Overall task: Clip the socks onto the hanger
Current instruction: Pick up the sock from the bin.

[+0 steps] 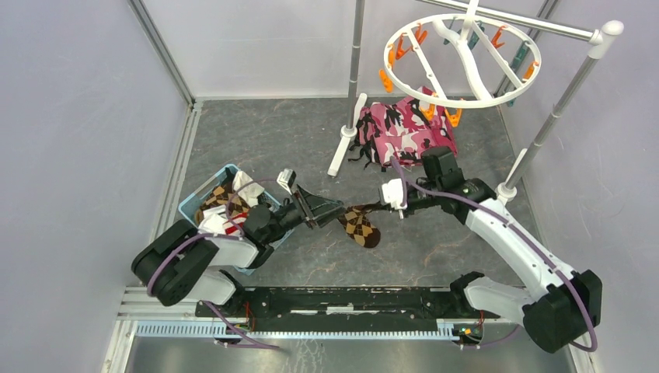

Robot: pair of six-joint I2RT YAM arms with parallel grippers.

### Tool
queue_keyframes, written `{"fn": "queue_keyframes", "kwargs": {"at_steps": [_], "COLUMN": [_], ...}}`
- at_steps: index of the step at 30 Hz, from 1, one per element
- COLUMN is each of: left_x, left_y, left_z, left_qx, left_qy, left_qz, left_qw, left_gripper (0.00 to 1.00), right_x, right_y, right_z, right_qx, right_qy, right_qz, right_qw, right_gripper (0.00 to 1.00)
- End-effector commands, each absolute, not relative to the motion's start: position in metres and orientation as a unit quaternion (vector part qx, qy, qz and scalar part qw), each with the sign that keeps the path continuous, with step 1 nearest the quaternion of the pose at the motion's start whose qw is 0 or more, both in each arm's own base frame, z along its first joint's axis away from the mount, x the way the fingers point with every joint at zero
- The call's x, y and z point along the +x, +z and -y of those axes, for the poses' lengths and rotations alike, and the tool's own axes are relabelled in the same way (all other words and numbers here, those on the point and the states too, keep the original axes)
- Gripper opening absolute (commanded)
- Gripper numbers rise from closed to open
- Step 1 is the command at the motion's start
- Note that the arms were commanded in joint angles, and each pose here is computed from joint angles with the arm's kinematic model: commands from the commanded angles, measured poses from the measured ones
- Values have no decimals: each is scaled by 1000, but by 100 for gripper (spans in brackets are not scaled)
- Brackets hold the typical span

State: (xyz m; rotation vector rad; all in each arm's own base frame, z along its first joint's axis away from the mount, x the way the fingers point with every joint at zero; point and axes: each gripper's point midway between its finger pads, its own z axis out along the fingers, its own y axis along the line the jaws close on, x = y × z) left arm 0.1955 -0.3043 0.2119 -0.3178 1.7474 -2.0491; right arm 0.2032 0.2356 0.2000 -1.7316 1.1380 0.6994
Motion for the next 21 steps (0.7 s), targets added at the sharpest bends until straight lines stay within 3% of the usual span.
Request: {"fn": "queue_keyframes", "kwargs": {"at_steps": [1, 5, 10, 14, 21], "left_x": [180, 180, 175, 178, 167], "left_y": [234, 227, 242, 250, 230], "left_z": [289, 289, 281, 282, 325], "left_qx": [43, 154, 255, 285, 436], "left_qy": [-711, -627, -540, -490, -409], "left_qz": [-600, -619, -559, -520, -460], "left_qw": [365, 447, 575, 639, 657], "left_gripper": [71, 86, 100, 100, 99], "right_x": [193, 192, 194, 194, 183], "right_y": [203, 199, 195, 197, 196], "right_z": [-227, -223, -223, -223, -223], "right_qx": [-706, -708, -705, -705, -714], "right_qy": [327, 345, 341, 340, 361], "right_qz": [-467, -475, -484, -481, -461], "right_qw": [421, 394, 390, 394, 384], "right_gripper": [0, 0, 0, 0, 1]}}
